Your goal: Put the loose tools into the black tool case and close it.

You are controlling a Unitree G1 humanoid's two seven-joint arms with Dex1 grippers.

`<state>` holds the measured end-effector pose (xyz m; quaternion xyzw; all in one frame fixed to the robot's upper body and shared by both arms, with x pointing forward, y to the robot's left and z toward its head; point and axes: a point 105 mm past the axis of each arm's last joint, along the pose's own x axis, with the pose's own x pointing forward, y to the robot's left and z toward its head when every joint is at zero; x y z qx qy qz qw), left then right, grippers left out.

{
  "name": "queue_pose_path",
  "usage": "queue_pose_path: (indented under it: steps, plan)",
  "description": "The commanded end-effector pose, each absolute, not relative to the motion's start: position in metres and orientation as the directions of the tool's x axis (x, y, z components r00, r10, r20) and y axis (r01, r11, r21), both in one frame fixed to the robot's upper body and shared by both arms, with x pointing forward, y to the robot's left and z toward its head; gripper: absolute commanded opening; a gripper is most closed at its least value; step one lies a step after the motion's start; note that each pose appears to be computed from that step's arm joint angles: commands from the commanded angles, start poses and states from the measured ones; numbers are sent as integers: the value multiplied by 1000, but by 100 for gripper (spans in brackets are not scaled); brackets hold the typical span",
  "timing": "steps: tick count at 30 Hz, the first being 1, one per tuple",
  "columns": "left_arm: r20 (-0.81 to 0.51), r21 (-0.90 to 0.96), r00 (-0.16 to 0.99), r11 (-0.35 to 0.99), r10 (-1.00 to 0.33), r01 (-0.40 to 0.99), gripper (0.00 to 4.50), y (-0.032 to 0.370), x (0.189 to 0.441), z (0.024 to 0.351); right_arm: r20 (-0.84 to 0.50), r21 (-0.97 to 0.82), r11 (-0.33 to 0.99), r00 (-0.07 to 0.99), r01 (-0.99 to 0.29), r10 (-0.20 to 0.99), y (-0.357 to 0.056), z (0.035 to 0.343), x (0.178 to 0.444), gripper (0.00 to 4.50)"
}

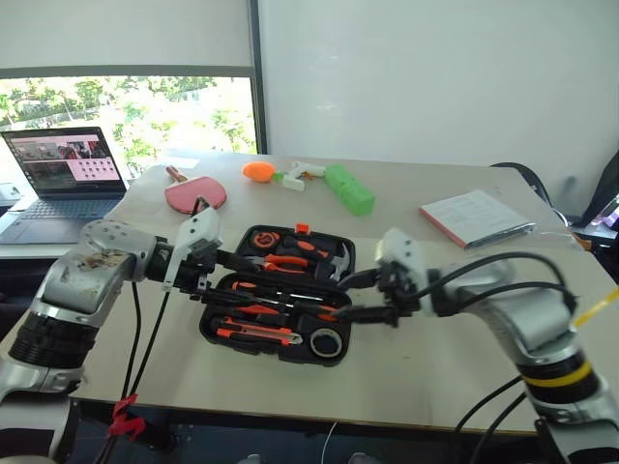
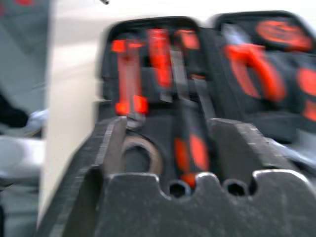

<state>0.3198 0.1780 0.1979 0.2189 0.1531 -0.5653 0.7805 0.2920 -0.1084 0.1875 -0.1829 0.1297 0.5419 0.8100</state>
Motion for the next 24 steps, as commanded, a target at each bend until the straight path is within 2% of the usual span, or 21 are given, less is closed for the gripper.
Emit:
queue_pose_path:
  steps: [1,2,5,6,7,13,18,24]
  plan:
    - [-503,249,492,426,-710,870,194,220,339,186,-382,-131,490,500,-862,777,-129,178,297,163]
    - [-515,255,520,457,-682,852,166,231,342,179,-381,-117,524,525,-844,761,-133,171,299,136]
    - [-548,284,571,505,-612,815,43,252,348,164,-379,-100,587,577,-803,723,-138,155,302,25]
    - [-558,296,582,514,-592,805,12,256,350,160,-376,-93,609,594,-788,711,-139,151,304,3]
    - [-565,309,593,519,-574,797,4,260,353,156,-375,-88,625,607,-776,700,-140,147,306,0]
    - [-592,334,620,543,-515,770,4,261,365,141,-410,-113,611,597,-784,690,-130,128,309,0]
    - [-564,296,577,508,-590,809,4,235,364,136,-411,-120,584,575,-803,708,-117,124,314,0]
    - [-565,227,504,465,-653,856,4,216,346,129,-423,-120,521,518,-845,743,-103,118,309,0]
